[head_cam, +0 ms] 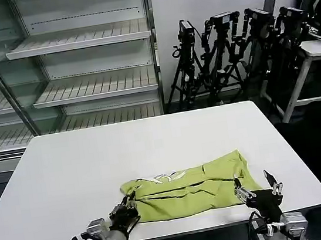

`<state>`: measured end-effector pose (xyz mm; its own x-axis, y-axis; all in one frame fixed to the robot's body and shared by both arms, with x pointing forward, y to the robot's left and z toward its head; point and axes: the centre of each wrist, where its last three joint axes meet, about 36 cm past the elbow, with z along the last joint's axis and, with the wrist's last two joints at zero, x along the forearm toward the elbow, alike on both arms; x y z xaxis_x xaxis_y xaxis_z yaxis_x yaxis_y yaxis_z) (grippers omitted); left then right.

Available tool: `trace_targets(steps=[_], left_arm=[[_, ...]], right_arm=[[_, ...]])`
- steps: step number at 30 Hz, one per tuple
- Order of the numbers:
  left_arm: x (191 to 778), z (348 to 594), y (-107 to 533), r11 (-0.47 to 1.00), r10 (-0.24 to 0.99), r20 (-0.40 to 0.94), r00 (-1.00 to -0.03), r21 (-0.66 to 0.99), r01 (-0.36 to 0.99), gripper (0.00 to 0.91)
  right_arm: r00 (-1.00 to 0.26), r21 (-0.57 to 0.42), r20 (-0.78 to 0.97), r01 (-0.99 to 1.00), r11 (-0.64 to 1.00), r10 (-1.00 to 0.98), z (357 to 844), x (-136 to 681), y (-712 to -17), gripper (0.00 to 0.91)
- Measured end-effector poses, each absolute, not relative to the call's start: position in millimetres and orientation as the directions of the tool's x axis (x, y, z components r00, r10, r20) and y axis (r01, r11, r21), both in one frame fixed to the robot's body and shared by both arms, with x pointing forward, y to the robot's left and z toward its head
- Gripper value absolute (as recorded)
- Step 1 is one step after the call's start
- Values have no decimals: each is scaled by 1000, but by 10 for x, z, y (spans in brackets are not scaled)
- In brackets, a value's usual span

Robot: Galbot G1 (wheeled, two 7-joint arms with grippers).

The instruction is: Fold and organize the clothes.

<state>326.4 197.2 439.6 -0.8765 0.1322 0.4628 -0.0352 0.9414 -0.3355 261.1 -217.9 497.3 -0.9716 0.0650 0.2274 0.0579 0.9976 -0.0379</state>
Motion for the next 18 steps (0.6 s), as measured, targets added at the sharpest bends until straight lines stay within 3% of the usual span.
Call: trace_targets(steps=[8,18], left_arm=[[3291,4589,2402,883,136,444,-886,-459,-94,10],[3376,4860,3201,848,47,416,-908,-498,-184,10]], right_arm=[[-973,-26,225,57,998,61,4986,2618,-2163,907],[-973,-24,222,54,998,58,4997,2638,-2173,907]])
